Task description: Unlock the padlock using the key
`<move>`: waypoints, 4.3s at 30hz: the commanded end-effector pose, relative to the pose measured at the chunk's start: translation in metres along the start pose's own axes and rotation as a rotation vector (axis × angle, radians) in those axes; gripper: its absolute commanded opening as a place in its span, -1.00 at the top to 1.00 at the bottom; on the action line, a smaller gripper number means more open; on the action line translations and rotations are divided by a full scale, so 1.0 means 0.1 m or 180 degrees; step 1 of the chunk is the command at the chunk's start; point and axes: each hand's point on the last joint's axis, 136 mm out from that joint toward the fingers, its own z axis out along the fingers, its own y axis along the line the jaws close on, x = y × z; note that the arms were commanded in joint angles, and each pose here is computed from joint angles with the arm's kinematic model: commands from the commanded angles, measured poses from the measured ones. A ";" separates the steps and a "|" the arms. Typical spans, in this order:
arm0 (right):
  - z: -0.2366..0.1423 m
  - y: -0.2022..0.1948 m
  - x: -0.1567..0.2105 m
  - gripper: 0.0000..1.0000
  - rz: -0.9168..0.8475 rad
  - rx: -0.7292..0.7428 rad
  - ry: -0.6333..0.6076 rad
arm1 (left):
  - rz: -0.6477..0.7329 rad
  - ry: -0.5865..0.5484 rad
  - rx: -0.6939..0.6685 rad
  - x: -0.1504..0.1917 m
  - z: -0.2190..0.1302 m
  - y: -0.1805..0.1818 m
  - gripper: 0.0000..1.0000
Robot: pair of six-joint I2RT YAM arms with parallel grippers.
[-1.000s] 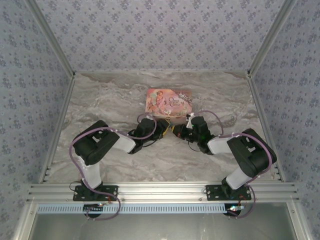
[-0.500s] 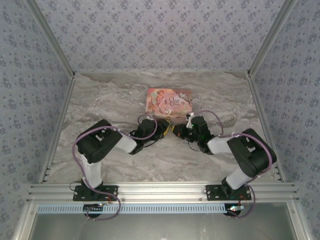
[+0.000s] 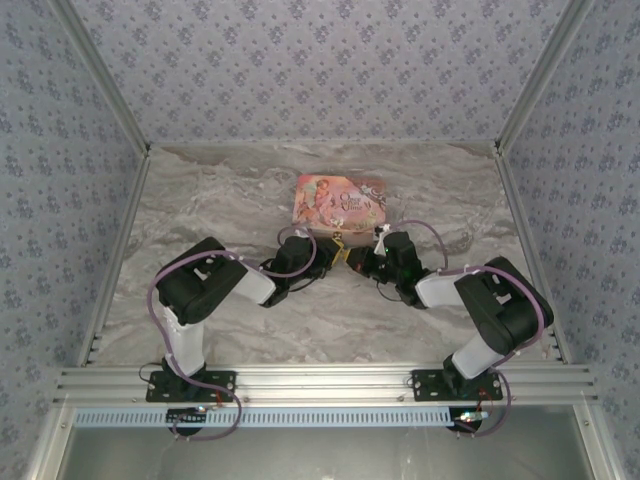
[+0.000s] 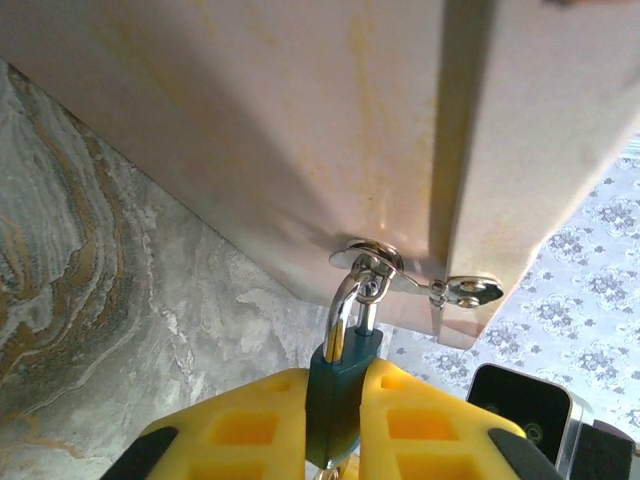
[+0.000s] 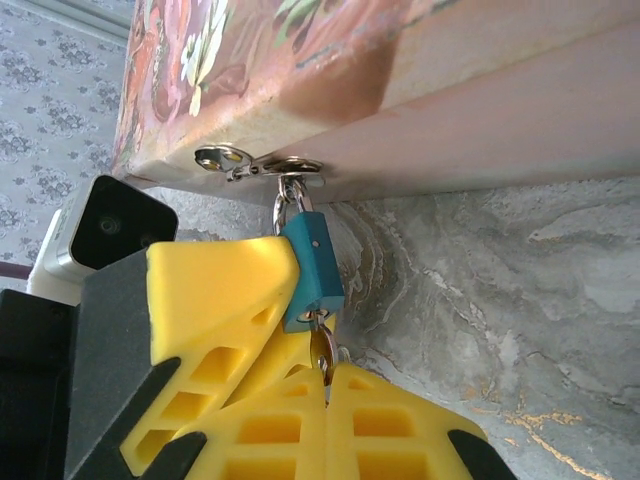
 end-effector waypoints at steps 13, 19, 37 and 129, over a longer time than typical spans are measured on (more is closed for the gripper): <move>-0.63 0.20 -0.34 -0.16 -0.1722 0.0576 -0.0232 | 0.0090 -0.0005 0.0018 0.00 -0.05 -0.19 0.87; -0.96 0.53 -0.43 -0.35 -0.3493 0.0804 -0.0492 | -0.0026 0.0028 -0.0004 0.00 -0.11 -0.25 0.92; -0.49 0.25 -0.23 -0.03 -0.5760 0.1493 -0.0562 | -0.0145 0.0193 0.0027 0.06 -0.07 -0.31 0.99; -0.21 -0.49 -0.13 -0.03 -0.0066 0.0569 -0.0355 | 0.1882 0.0145 -0.1334 -1.52 -0.67 -0.65 -0.77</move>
